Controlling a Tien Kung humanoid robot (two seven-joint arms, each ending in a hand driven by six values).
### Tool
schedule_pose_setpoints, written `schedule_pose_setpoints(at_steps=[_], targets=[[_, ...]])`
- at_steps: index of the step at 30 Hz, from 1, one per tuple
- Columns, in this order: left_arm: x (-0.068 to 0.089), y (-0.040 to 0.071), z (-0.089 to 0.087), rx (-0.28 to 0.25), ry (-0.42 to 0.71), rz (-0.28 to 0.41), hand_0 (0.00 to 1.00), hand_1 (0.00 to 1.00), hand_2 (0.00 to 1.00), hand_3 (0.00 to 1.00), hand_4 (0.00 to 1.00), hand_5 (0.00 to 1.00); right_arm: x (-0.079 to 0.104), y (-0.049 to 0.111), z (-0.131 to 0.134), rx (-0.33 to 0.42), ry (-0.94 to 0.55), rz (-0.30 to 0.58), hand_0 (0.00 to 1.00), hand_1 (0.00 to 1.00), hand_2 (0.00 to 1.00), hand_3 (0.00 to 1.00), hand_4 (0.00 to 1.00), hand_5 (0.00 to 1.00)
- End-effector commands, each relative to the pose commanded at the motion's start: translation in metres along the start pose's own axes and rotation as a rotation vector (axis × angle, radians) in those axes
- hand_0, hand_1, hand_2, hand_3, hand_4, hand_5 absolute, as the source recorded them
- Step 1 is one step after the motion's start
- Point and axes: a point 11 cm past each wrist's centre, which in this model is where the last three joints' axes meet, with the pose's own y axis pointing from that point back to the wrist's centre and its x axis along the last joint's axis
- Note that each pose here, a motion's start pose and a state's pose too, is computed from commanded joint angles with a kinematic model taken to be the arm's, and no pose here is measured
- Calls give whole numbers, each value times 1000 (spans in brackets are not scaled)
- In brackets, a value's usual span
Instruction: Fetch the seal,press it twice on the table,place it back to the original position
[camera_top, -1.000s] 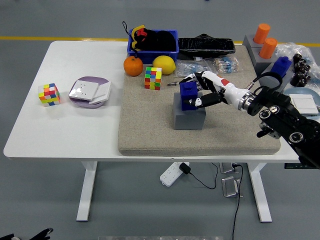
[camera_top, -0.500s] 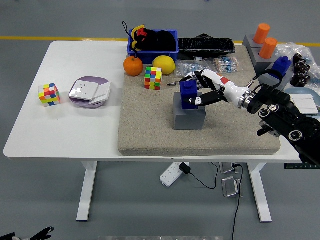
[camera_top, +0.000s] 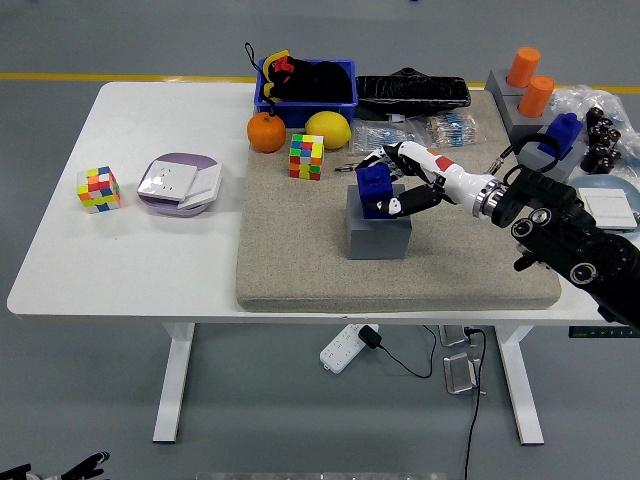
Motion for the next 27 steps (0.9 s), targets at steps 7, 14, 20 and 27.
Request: schedule_pose_setpoints(at_steps=[7, 14, 20, 27], targets=[[0, 0, 0, 1, 1, -1, 812, 791, 767, 803, 700, 416, -2, 1, 2, -4, -13, 0, 445, 308, 327, 298, 609, 2], [-1, 0, 0, 0, 1, -2, 813, 791, 767, 803, 700, 416, -4, 1, 5, -11, -30, 5, 466, 331, 349, 322, 631, 2], [-1, 0, -1, 2, 2, -2, 813, 791, 766, 803, 700, 416, -6, 1, 7, -13, -45, 13, 495, 360, 382, 352, 669, 2], [-1, 0, -1, 1, 2, -2, 813, 790, 766, 802, 700, 416, -6, 1, 8, -17, -48, 18, 571, 444, 460, 449, 743, 2]])
